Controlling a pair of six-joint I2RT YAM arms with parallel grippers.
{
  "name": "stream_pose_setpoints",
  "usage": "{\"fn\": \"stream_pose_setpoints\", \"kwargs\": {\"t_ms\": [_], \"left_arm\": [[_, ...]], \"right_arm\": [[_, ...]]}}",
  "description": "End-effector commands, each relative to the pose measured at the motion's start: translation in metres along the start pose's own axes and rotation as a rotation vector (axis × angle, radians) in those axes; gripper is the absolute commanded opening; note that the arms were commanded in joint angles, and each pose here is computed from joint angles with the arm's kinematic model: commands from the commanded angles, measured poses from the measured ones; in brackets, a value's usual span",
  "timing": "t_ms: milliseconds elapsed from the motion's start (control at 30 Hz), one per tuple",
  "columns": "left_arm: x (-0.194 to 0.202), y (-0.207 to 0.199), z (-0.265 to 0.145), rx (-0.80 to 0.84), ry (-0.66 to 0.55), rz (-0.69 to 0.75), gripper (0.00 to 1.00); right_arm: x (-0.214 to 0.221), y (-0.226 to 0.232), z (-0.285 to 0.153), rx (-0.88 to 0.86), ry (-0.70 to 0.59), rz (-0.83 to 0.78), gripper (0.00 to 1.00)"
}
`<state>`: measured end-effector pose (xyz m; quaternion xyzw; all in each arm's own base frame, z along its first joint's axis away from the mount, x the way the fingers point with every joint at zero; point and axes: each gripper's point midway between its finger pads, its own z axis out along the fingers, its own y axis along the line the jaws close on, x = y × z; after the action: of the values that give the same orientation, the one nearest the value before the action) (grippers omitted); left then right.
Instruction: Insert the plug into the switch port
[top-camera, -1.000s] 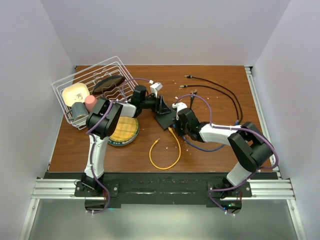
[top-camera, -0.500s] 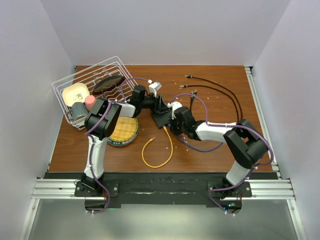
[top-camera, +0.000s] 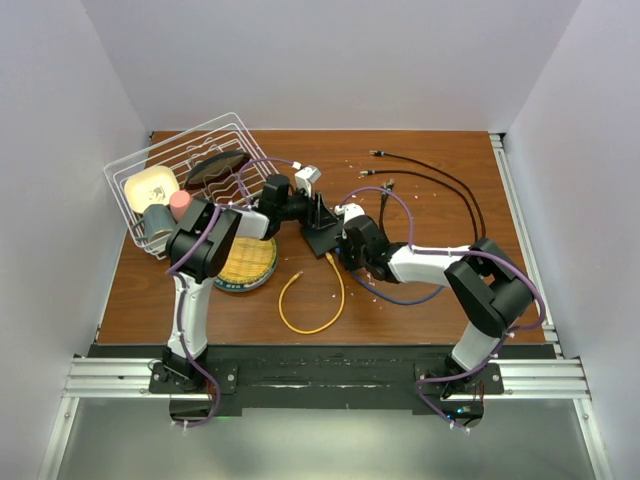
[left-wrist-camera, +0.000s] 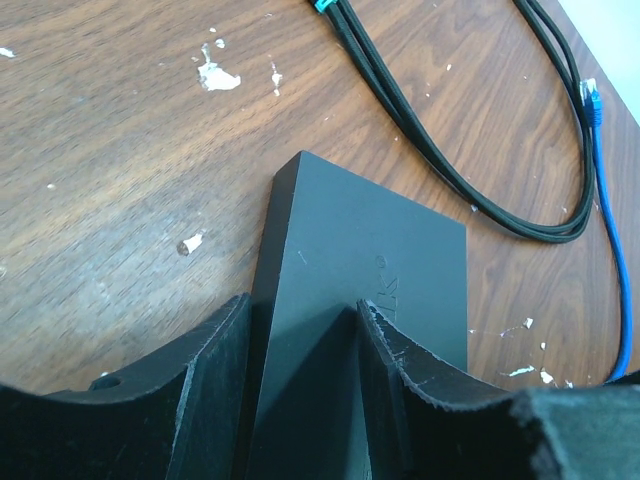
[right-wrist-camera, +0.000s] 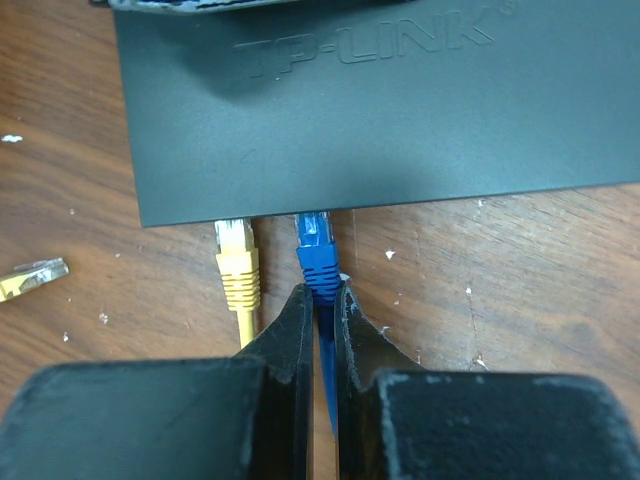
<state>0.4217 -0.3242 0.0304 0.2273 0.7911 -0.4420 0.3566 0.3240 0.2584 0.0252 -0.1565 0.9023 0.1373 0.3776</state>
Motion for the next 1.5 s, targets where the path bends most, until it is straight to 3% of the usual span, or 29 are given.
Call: {"fn": "stream_pose_setpoints", "kwargs": {"t_ms": [0, 700, 1067, 1467], "left_arm": [[0.103, -0.105, -0.020, 0.317, 0.379, -0.267, 0.33], [0.125, -0.140, -0.030, 0.363, 0.431, -0.306, 0.26], [0.143, -0.163, -0.035, 0.418, 0.494, -0.315, 0.26], [0.169, -0.176, -0.039, 0.411, 0.569, -0.354, 0.21]], "right_arm": [[-0.137, -0.030, -0.017, 0.155, -0.494, 0.154, 0.00], [-0.187, -0.005, -0.035, 0.071, -0.673, 0.146, 0.00], [-0.206, 0.024, -0.034, -0.071, -0.779, 0.044, 0.00], [-0.237, 0.011, -0.036, 0.018, -0.846, 0.134, 0.00]]}}
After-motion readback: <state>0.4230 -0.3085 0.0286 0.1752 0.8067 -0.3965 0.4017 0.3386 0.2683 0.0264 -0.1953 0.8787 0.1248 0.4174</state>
